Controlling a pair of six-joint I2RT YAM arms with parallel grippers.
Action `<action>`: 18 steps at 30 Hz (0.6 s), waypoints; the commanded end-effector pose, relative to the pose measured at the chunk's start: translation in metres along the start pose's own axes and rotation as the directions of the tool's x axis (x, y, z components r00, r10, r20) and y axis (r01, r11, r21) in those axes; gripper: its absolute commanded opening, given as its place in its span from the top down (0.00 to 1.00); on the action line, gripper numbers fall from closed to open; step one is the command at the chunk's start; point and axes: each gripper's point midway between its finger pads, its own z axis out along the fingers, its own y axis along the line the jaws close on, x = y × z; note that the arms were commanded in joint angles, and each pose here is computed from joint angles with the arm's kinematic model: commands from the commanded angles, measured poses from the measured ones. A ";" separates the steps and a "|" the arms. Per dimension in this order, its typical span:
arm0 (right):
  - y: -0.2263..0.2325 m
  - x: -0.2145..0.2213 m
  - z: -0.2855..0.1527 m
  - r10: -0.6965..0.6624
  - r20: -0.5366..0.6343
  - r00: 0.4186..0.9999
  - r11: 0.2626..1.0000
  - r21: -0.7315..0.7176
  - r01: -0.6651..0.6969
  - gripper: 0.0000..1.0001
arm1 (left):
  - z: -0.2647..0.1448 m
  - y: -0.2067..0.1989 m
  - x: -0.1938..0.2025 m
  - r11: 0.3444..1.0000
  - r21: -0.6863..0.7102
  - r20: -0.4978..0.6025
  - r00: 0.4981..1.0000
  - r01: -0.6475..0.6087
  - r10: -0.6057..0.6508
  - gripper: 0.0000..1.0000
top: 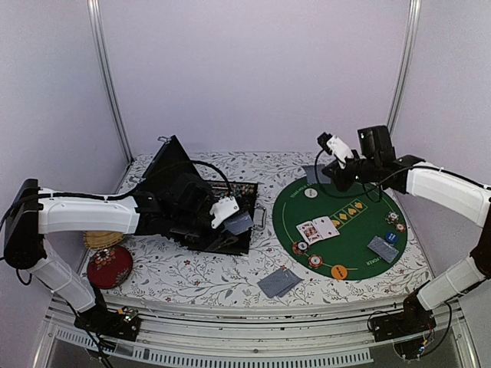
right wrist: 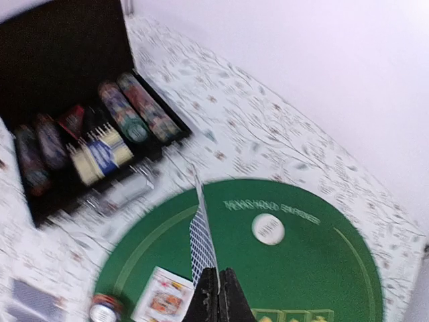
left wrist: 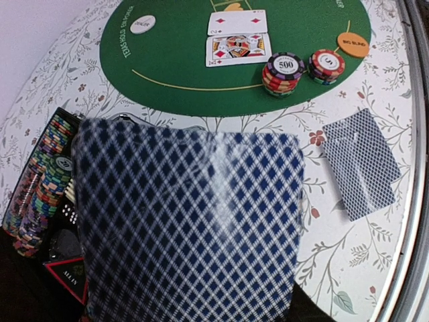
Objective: Distribute texas hold em gaming equipment
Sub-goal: Pick up the poker card from the face-down deck piles.
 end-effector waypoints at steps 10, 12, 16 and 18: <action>-0.081 0.137 0.049 -0.750 -0.384 0.538 0.542 0.110 0.833 0.98 | -0.010 0.003 0.002 0.999 -0.018 0.035 0.999 0.029 -0.028 0.49; -0.074 0.154 0.054 -0.781 -0.379 0.497 0.518 0.052 0.854 0.98 | -0.011 0.004 0.002 0.999 -0.020 0.036 0.999 0.029 -0.028 0.49; -0.068 0.188 0.054 -0.796 -0.368 0.480 0.533 -0.051 0.845 0.98 | -0.012 0.004 0.002 0.999 -0.023 0.036 0.999 0.023 -0.022 0.49; -0.059 0.204 0.053 -0.800 -0.342 0.493 0.558 -0.122 0.821 0.98 | -0.012 0.004 0.002 1.000 -0.023 0.038 0.999 0.020 -0.019 0.49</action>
